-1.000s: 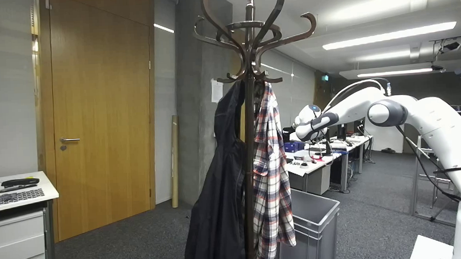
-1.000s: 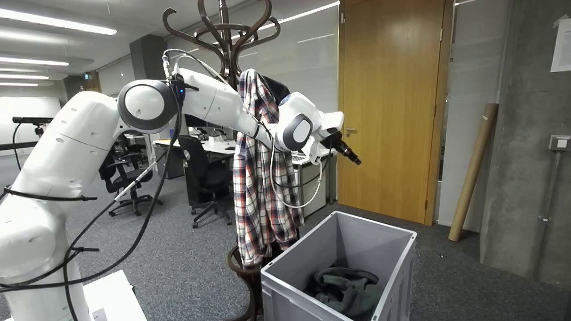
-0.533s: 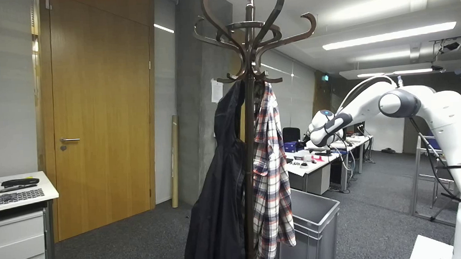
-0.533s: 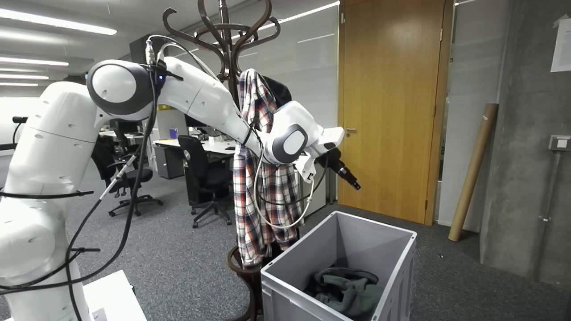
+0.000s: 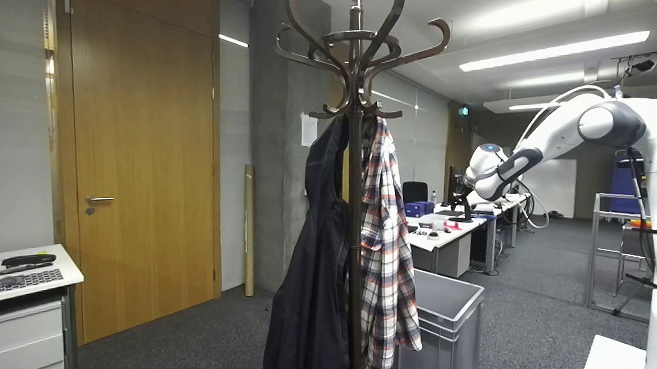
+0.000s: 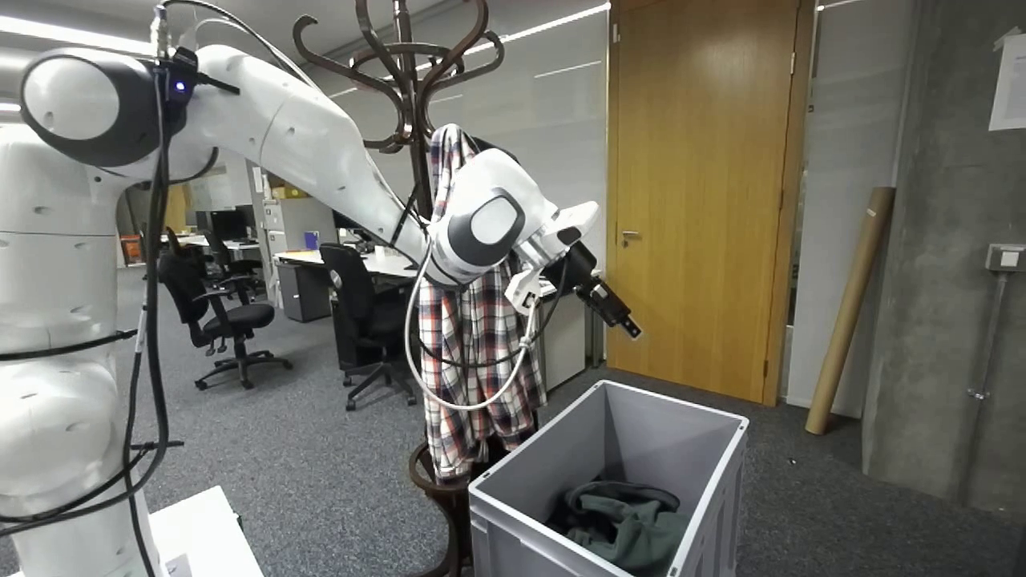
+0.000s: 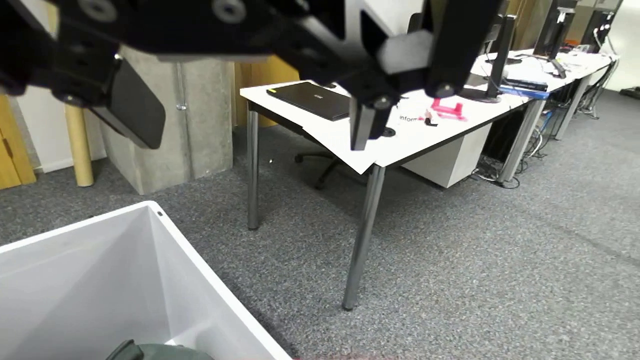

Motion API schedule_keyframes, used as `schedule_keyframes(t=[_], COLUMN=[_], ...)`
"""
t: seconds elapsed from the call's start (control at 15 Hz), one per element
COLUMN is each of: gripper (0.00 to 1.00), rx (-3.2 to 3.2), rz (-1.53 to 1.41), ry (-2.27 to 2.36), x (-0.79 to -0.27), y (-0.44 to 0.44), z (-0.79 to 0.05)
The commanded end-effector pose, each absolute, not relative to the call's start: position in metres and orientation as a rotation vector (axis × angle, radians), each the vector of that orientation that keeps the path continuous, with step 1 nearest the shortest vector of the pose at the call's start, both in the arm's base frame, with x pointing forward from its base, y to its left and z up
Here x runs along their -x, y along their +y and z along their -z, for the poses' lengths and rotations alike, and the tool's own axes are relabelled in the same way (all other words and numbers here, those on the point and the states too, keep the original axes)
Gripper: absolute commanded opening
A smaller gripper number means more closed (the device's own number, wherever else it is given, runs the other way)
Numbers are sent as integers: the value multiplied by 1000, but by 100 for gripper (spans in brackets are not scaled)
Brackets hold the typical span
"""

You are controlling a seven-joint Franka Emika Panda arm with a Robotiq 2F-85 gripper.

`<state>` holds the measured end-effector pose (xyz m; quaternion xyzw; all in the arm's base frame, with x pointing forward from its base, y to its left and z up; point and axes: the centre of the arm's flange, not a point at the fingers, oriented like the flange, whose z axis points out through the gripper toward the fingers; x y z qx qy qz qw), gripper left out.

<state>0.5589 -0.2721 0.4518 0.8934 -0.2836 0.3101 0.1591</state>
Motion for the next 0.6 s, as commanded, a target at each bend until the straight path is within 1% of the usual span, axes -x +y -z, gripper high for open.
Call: schedule_keyframes(t=[0.0,0.27,0.53], gripper=[100,100,100], rx=[-2539,-2549,-2543], rz=[-817,-737,-737], ry=[-759,-573,-379], x=[-495,-464,-448], y=[-237,-226,-213], z=[-486,-499,-510])
